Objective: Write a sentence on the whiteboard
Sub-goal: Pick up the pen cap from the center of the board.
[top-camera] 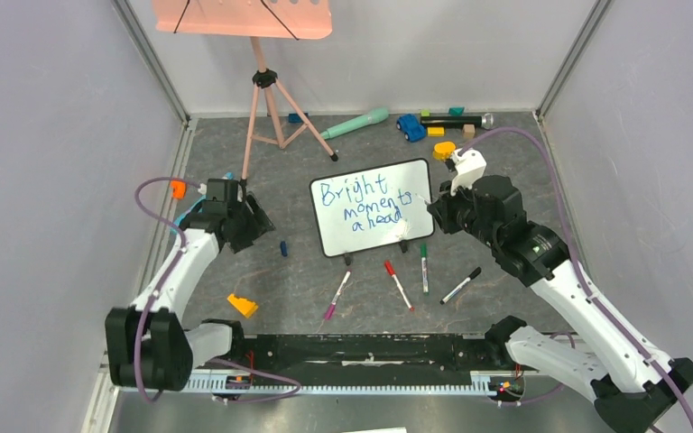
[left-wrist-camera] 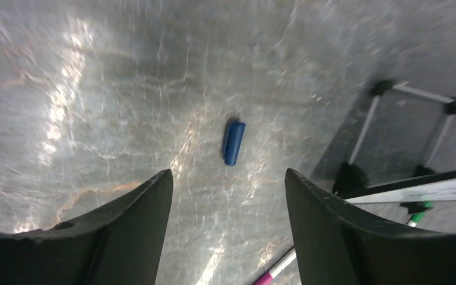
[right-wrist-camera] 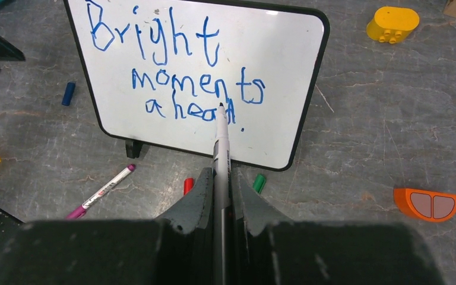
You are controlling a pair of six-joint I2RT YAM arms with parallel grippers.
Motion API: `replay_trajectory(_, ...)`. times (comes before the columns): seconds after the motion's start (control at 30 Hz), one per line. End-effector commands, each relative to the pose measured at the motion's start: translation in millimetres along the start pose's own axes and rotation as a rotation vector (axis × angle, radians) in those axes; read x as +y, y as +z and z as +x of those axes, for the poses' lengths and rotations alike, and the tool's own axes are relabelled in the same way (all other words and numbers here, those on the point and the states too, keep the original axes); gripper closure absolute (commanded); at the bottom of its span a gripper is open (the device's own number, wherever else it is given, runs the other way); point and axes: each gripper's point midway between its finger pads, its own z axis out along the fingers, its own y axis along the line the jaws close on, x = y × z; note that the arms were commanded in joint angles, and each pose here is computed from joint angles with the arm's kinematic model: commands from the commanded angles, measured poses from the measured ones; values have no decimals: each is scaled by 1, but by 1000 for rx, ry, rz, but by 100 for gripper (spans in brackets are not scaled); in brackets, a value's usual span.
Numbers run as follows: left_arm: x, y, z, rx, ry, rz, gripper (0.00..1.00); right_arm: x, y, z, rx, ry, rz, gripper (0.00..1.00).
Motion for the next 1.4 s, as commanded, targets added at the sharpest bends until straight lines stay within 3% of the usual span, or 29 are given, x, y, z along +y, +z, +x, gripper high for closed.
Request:
replay_trajectory(0.0, -1, 4, 27, 198, 31, -18, 23, 5, -15, -19, -61, 34, -28, 100)
replay_trajectory(0.17, -11, 25, 38, 250, 42, -17, 37, 6, -19, -18, -70, 51, -31, 100)
replay_trajectory(0.5, -7, 53, 51, 252, 146, -178, 36, 4, -22, -11, -73, 49, -28, 100)
replay_trajectory(0.93, -8, 83, 48, 272, 198, -242, 43, 6, -22, -20, -77, 35, -39, 100)
replay_trajectory(1.1, -6, 92, 55, 290, 199, -248, 59, 9, -21, -20, -74, 40, -50, 100)
replay_trajectory(1.27, 1, 89, 70, 319, 143, -253, 97, 13, -19, -16, -66, 37, -73, 100)
replay_trajectory(1.37, -12, 71, 68, 297, 51, -202, 98, 17, -16, -9, -59, 42, -98, 100)
